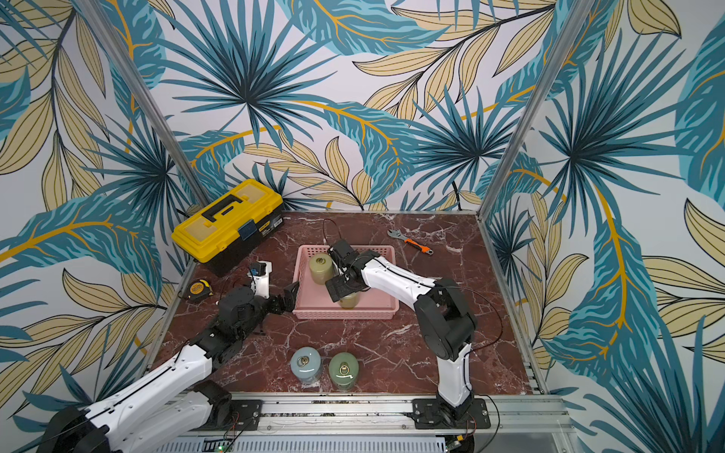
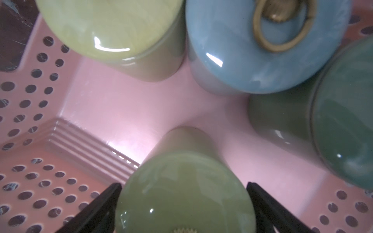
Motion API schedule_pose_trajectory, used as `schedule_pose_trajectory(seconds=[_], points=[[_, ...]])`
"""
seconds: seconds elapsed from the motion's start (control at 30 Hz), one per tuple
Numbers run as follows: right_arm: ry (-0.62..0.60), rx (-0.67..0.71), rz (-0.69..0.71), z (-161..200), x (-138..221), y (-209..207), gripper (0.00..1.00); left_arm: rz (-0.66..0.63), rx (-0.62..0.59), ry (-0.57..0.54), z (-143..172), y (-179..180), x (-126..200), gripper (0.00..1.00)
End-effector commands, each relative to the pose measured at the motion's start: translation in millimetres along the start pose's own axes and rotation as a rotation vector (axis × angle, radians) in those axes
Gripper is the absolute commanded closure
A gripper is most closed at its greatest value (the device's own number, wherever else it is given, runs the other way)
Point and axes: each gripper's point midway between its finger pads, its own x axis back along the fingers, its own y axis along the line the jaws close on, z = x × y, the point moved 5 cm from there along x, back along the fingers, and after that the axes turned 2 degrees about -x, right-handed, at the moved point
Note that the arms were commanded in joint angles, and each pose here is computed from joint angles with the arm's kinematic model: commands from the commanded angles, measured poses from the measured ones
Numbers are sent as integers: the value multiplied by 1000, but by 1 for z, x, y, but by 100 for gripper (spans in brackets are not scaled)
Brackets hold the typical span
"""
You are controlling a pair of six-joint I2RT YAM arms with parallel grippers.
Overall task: Take the tea canister out of the basket
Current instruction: Pick up the tea canister from the basket.
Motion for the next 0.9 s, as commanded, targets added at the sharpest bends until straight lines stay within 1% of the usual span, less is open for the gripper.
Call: schedule_pose_trajectory(seconds=[0.0, 0.17, 0.27, 0.5, 0.63, 0.87], points=[[9, -1, 16, 0, -6, 1, 2, -18, -12, 5, 8, 5, -1, 0], [14, 2, 13, 0, -7, 2, 9, -18, -14, 6, 8, 5, -1, 0], [15, 5, 13, 1, -7, 1, 19, -19, -14, 6, 8, 5, -1, 0], [6, 7, 20, 0, -1, 0, 35, -22, -15, 6, 8, 5, -2, 0], [-19, 9, 20, -5, 9, 0, 38, -21, -16, 6, 8, 5, -2, 0], [-54, 13, 25, -14, 31, -1, 40, -20, -16, 7, 9, 5, -2, 0]])
